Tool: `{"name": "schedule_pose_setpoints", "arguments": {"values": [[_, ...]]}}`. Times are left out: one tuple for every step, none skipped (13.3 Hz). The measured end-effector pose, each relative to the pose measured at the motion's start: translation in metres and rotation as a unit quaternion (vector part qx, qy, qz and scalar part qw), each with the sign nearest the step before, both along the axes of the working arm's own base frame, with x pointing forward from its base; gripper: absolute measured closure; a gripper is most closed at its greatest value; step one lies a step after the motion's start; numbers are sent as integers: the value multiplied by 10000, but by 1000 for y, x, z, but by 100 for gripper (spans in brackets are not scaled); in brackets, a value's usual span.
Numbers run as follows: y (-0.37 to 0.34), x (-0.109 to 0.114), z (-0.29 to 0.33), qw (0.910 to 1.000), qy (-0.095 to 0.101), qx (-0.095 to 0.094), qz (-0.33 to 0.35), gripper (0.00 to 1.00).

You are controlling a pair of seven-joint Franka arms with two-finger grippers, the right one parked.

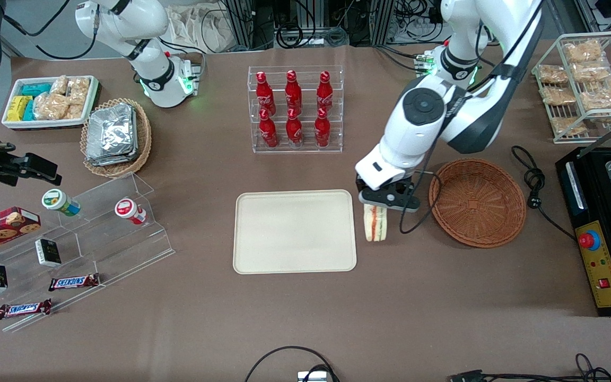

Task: Place sandwich from basket to tray
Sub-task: 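Lift the sandwich with the left gripper and carry it toward the cream tray, then lower the sandwich onto the cream tray with the left gripper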

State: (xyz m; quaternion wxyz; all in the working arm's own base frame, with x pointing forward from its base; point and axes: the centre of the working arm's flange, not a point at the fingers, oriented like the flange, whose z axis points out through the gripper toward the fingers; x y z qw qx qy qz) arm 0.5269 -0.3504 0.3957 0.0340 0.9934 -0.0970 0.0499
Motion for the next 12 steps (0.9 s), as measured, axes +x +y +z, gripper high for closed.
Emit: {"name": "schedule_pose_setpoints", "arguments": {"values": [[-12, 0, -5, 10000, 21, 6, 16, 64], [-22, 0, -11, 10000, 38, 34, 20, 64], [-30, 1, -18, 10000, 53, 83, 15, 64], [-37, 0, -28, 9999, 69, 145, 8, 64], [-43, -1, -39, 9997, 95, 209, -5, 64], [-49, -2, -50, 9996, 139, 256, -14, 64], [-53, -3, -61, 9994, 198, 274, -17, 64], [-56, -1, -70, 9993, 264, 275, -11, 64], [-56, 2, -78, 9991, 325, 259, 6, 64], [-57, 6, -86, 9990, 380, 238, 27, 64], [-58, 10, -92, 9989, 426, 212, 47, 64], [-60, 14, -98, 9987, 470, 186, 60, 64]]}}
